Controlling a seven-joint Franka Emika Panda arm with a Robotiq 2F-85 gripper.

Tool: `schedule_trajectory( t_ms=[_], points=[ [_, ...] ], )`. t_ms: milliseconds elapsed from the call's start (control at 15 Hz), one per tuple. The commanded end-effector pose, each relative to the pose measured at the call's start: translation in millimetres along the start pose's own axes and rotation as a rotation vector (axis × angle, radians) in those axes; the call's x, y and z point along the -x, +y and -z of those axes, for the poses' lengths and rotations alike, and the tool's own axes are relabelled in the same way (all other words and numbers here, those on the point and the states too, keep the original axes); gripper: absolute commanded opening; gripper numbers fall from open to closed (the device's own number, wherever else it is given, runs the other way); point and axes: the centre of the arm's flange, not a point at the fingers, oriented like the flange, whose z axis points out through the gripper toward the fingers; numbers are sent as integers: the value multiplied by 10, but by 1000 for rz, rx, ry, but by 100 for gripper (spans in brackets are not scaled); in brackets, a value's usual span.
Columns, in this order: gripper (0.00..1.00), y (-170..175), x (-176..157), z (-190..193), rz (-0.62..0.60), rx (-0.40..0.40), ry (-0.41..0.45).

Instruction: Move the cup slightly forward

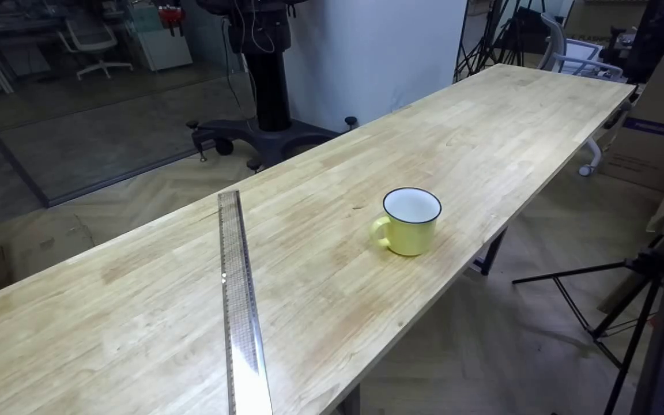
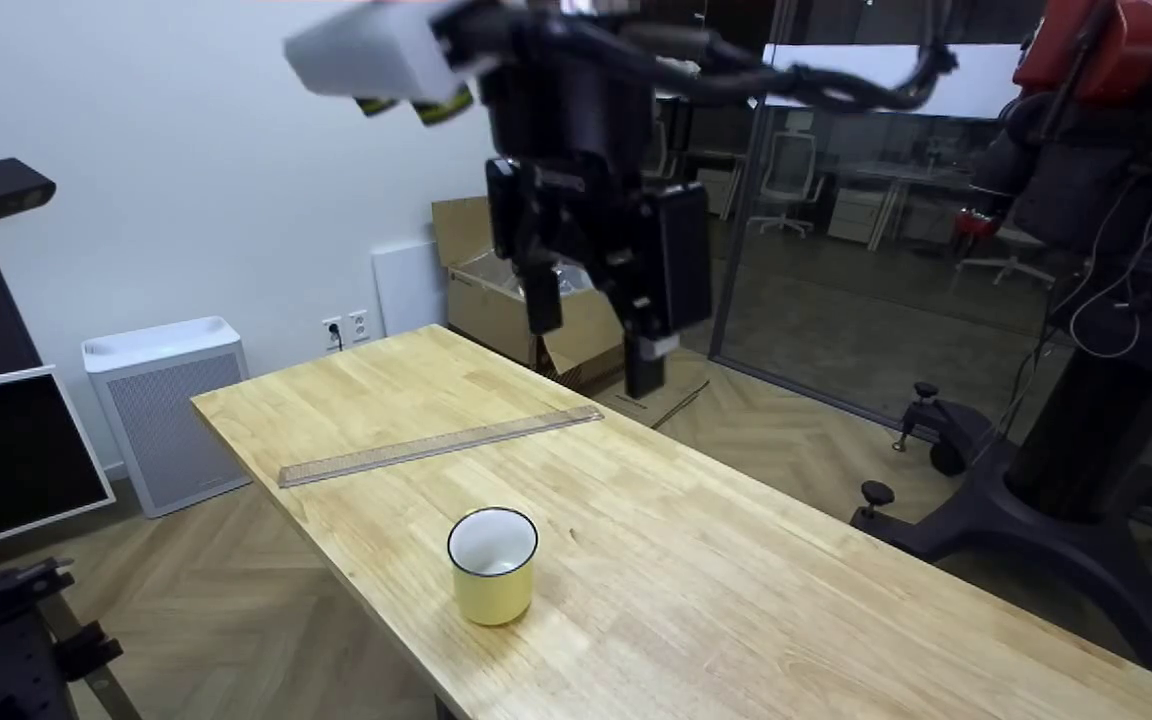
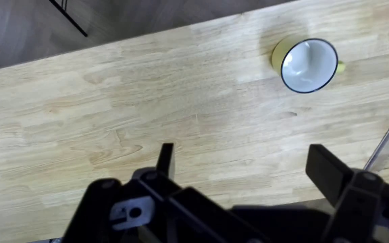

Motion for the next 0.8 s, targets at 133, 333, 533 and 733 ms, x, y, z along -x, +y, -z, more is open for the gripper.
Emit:
schedule_trajectory(
  t_ms=[133, 333, 533, 733],
  points=[
    [100, 11, -606, -654, -134, -52, -87],
    [100, -84, -693, -916, -164, -17, -162],
    [100, -228, -759, -1160, -180, 22, -201],
    [100, -429, -781, -1432, -174, 34, -209]
  ],
)
